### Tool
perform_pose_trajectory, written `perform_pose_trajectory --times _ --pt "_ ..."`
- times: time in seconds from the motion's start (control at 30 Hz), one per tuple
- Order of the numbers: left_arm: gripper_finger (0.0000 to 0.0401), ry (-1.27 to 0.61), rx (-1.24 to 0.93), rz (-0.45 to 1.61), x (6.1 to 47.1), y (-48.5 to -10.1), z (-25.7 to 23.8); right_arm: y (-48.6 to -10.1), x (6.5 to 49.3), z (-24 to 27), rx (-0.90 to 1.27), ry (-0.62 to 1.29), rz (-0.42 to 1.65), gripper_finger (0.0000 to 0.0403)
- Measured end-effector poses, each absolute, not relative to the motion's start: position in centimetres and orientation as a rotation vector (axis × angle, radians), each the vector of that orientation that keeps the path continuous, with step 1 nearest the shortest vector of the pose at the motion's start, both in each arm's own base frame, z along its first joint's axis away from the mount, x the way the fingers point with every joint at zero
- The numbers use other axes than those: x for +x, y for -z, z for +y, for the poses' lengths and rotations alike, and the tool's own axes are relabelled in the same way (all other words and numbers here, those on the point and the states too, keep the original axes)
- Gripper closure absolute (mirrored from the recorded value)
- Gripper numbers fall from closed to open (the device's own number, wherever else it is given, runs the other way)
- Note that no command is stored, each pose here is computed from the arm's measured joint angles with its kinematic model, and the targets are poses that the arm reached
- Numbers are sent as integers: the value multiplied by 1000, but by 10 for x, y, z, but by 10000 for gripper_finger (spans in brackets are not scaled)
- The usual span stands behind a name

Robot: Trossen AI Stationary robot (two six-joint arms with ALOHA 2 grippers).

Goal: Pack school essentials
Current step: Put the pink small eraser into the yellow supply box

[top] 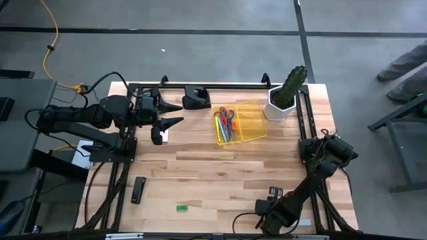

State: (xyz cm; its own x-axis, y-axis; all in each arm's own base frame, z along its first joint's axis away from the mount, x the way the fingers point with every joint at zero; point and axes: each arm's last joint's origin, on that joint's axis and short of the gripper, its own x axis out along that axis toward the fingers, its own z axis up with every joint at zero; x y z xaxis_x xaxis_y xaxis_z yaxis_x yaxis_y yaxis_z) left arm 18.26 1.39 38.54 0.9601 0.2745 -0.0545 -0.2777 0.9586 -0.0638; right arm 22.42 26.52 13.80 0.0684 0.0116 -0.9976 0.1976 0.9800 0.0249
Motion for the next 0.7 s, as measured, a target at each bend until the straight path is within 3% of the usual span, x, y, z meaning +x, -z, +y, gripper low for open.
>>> perform_pose_trajectory --times 0.37,0.57,0.7 --pt "229 -280 -68 57 183 -384 14 -138 224 263 146 153 1495 381" --pt "229 -280 -68 57 183 -384 14 -152 220 254 81 130 1431 395" --pt "229 -280 -68 57 183 -384 14 -172 213 234 158 141 1346 397"
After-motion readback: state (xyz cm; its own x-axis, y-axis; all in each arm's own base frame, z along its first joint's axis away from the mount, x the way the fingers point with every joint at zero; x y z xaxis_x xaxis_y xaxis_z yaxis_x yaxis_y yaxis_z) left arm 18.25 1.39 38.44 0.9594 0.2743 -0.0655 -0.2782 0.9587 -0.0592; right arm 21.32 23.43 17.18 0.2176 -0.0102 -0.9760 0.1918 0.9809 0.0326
